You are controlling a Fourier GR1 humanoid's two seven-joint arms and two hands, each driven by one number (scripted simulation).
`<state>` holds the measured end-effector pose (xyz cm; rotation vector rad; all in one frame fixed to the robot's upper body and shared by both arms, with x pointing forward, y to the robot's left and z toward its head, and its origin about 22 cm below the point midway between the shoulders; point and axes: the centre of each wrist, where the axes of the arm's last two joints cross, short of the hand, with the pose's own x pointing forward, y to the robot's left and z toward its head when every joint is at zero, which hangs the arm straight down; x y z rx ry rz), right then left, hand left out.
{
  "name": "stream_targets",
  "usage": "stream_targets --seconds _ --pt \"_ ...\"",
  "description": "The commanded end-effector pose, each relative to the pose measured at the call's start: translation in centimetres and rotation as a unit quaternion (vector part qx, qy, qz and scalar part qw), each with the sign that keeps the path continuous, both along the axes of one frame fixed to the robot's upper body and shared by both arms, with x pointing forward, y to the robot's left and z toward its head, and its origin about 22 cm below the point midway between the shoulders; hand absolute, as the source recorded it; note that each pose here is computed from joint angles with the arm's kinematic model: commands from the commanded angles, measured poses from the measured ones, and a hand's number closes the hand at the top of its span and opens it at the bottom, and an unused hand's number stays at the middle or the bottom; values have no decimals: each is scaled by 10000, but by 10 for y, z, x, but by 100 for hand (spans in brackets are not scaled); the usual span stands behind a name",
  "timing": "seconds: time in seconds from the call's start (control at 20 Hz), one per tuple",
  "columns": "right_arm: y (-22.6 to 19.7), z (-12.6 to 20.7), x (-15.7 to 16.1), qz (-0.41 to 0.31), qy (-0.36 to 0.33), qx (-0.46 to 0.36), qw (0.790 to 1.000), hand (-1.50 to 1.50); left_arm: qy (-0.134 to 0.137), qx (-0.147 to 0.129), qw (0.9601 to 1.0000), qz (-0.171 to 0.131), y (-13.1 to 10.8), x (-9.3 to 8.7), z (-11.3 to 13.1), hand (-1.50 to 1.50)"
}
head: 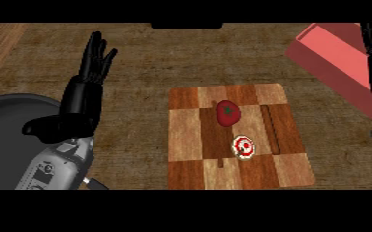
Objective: Pick the tomato from the cutting board and place it in the cardboard box
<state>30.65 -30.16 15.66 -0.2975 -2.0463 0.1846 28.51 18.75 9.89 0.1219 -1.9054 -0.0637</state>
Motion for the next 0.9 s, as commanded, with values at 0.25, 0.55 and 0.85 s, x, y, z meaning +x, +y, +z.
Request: stream_targets --seconds 0.25,0.55,0.85 --pt "54 -27 -24 -377 448 -259 9979 150 2133 235 9660 1444 86 -23 -93 0" --pt "44 -88 -58 -1893 807 -1547 9663 -150 2467 7 9593 1376 82 -35 -121 0" --pt "55 -81 -82 -2011 1272 -2529 9378 -150 2444 46 9614 1264 86 -33 -117 0"
